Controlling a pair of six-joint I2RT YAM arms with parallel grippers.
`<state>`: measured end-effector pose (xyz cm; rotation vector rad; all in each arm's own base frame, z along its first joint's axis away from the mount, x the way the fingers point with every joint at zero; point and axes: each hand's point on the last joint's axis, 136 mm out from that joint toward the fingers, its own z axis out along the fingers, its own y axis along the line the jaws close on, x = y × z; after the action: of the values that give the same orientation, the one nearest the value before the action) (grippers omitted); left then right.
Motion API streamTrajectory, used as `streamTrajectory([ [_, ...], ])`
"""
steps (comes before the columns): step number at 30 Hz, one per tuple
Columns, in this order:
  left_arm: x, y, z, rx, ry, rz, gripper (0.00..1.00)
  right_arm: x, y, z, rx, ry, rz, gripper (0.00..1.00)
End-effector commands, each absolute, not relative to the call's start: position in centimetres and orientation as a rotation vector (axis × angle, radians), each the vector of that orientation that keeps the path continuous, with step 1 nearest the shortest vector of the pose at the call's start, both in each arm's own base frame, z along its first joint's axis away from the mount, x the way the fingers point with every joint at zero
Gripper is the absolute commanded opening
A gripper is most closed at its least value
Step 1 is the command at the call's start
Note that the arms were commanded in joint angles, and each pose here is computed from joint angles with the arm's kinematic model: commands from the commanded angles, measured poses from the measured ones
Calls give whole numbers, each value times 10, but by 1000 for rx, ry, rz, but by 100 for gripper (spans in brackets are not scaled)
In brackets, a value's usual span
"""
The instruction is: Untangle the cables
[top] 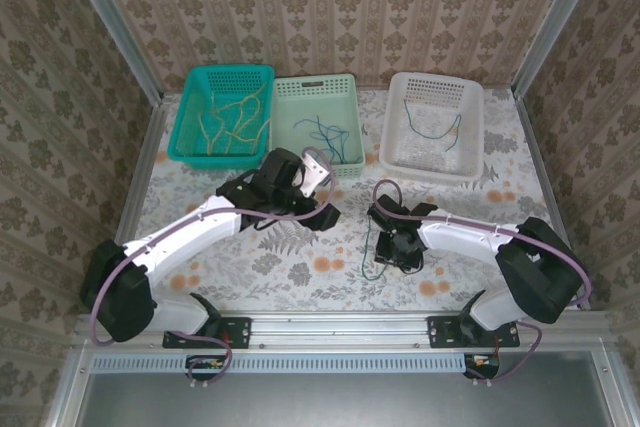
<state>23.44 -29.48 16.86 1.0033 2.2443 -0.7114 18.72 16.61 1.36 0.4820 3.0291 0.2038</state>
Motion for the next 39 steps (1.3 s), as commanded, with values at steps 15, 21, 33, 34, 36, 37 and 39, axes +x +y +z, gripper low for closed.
streamTrajectory([
  [15, 235, -309, 191, 822, 2256, -959, 86, 251, 199, 168, 284, 2601, 439, 0],
  [21, 235, -319, 219, 637, 2169, -1161, 85, 261, 193, 185, 259, 2514, 407, 0],
  [33, 244, -332, 234, 585, 2095, -1230, 77, 264, 203, 195, 203, 2464, 425, 0],
  [34, 245, -332, 233, 576, 2101, -1229, 73, 265, 202, 196, 214, 2456, 427, 0],
  [36, 247, -333, 231, 562, 2111, -1227, 60, 266, 202, 200, 228, 2429, 446, 0],
  [37, 248, -333, 230, 558, 2112, -1228, 53, 266, 202, 203, 232, 2414, 459, 0],
  [39, 248, -333, 229, 549, 2114, -1226, 40, 267, 201, 208, 239, 2394, 469, 0],
])
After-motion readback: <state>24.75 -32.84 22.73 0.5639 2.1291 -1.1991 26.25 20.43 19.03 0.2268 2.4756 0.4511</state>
